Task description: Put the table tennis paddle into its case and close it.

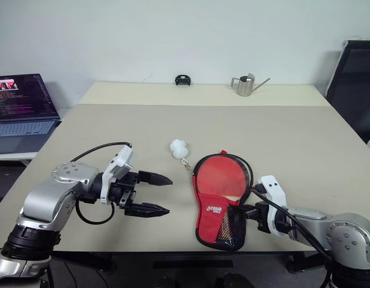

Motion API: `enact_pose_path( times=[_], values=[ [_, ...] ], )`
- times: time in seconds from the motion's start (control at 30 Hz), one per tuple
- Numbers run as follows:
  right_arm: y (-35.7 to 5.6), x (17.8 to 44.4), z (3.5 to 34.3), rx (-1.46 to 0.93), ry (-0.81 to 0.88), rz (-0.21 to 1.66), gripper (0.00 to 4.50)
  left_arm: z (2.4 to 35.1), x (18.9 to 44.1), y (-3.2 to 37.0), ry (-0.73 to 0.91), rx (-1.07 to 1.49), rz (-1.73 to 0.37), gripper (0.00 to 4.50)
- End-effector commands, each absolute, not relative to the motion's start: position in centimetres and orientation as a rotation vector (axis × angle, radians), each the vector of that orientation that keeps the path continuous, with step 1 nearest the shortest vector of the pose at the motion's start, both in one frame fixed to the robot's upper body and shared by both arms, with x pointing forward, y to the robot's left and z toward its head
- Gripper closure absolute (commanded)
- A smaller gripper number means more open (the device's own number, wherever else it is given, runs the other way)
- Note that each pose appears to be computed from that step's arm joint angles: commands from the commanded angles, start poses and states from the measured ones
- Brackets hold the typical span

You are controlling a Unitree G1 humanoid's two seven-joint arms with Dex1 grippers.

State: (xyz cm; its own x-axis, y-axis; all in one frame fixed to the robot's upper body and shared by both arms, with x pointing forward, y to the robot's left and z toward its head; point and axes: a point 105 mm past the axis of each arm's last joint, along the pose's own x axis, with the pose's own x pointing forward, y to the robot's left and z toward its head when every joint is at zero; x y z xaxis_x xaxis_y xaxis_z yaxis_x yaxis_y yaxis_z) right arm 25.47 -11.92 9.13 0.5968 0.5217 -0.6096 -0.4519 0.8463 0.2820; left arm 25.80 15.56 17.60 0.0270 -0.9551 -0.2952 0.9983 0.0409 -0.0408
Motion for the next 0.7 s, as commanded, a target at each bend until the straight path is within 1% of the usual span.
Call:
enact_pose_path(
  times=[0.03, 0.2, 0.7],
  values=[
    [-12.6, 25.5, 8.6, 0.075, 0.798, 0.549, 4.49, 18.3, 25.6, 15.1, 0.232, 0.220, -1.565, 0.07],
    [-13.1, 26.6, 9.0, 0.054, 0.795, 0.518, 4.49, 18.3, 25.6, 15.1, 0.231, 0.220, -1.562, 0.07],
    [-14.6, 28.4, 10.0, 0.044, 0.784, 0.461, 4.49, 18.2, 25.7, 15.1, 0.233, 0.216, -1.543, 0.07]
  ],
)
